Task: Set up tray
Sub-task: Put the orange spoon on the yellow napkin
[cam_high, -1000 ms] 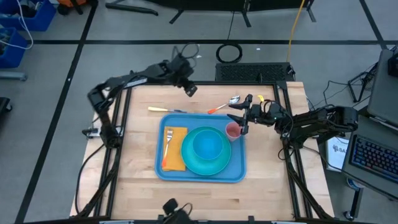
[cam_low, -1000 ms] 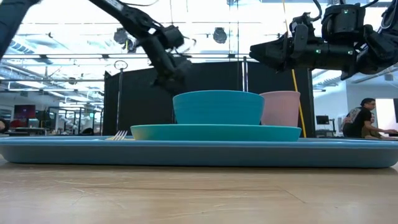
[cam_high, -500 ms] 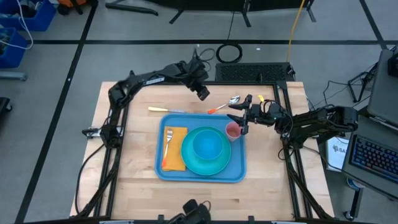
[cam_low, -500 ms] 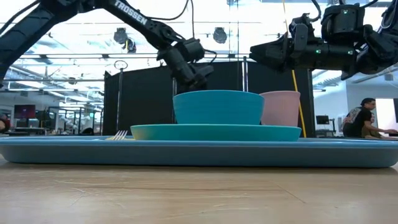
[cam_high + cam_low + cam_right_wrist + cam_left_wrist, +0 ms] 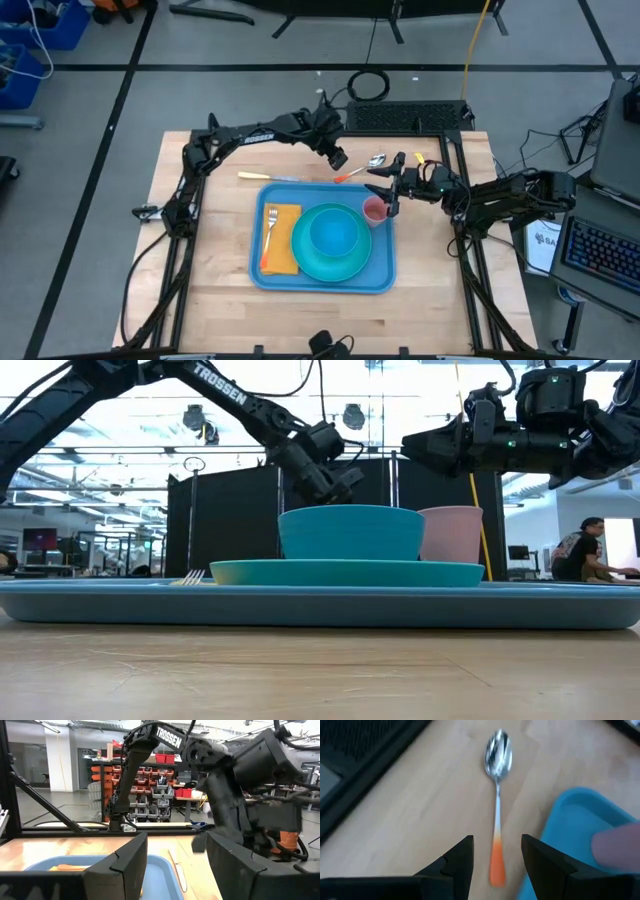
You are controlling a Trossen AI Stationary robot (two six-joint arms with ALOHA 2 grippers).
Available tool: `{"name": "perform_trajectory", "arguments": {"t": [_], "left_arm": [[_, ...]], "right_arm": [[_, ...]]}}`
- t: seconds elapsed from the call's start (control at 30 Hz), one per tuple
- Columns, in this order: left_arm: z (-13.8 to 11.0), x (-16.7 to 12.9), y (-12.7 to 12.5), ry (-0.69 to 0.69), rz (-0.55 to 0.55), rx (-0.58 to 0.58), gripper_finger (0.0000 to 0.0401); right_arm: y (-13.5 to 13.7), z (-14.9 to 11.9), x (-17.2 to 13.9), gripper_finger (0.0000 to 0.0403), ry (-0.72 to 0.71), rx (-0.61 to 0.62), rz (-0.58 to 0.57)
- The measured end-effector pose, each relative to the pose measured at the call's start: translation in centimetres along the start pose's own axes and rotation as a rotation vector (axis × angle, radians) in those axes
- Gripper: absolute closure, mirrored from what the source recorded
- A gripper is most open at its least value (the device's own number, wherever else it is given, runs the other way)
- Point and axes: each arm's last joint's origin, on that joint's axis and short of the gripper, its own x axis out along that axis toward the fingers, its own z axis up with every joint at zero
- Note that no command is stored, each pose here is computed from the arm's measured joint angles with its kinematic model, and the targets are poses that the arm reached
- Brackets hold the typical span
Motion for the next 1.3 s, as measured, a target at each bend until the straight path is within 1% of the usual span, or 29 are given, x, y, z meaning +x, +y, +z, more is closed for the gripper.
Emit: {"name": "perform_trajectory", "arguments": {"t": [0.17, 0.23, 0.33, 0.43, 0.5, 0.6, 0.67, 0.73, 0.8, 0.93, 1.0, 1.07, 1.17, 1.3], "left_arm": [[-0.7, 1.5, 0.2, 0.038, -0.037, -0.033, 0.0231], [-1.0, 1.8, 0.3, 0.055, -0.023, -0.036, 0.0231], [-1.1, 1.9, 0.3, 0.067, -0.019, -0.035, 0.0231], [-1.0, 1.8, 0.2, 0.066, -0.052, -0.019, 0.0231], [-0.8, 1.4, 0.4, 0.057, -0.053, -0.019, 0.0231], [0.0, -0.3, 0.8, 0.019, -0.030, -0.020, 0.0231], [0.4, -1.8, 1.1, 0.008, -0.020, -0.029, 0.0231], [0.8, -3.2, 1.1, -0.014, -0.001, -0.010, 0.0231], [1.1, -4.6, 0.4, -0.035, 0.038, 0.030, 0.0231], [1.5, -7.4, -1.4, -0.114, 0.087, 0.107, 0.0231], [1.1, -8.0, -1.9, -0.145, 0.119, 0.129, 0.0231], [0.5, -8.6, -2.1, -0.185, 0.124, 0.137, 0.0231], [-0.7, -9.5, -2.2, -0.279, 0.113, 0.111, 0.0231], [-3.2, -10.8, -2.0, -0.396, 0.127, 0.075, 0.0231]], "right_arm": [[0.0, 0.0, 0.0, 0.0209, 0.000, 0.000, 0.000], [0.0, 0.0, 0.0, 0.0209, -0.001, 0.001, -0.001], [0.0, 0.0, 0.0, 0.0209, -0.001, 0.001, -0.001], [0.0, 0.0, 0.0, 0.0209, -0.001, -0.001, -0.001], [0.0, 0.0, 0.0, 0.0209, -0.001, -0.001, -0.001], [0.0, 0.0, 0.0, 0.0209, -0.001, -0.003, 0.001], [0.1, 0.0, 0.0, 0.0209, -0.002, -0.005, 0.027], [0.1, 0.1, 0.0, 0.0209, 0.000, -0.006, 0.053], [0.1, 0.3, 0.4, 0.0209, 0.033, 0.000, 0.058], [-0.2, 0.9, 1.9, 0.0209, 0.173, -0.012, 0.064], [-0.3, 1.5, 2.6, 0.0209, 0.244, -0.032, 0.072], [-0.5, 2.4, 3.3, 0.0209, 0.288, -0.076, 0.074], [-1.1, 3.8, 4.0, 0.0209, 0.326, -0.136, 0.069], [-2.3, 5.1, 4.2, 0.0209, 0.384, -0.167, 0.041]]}}
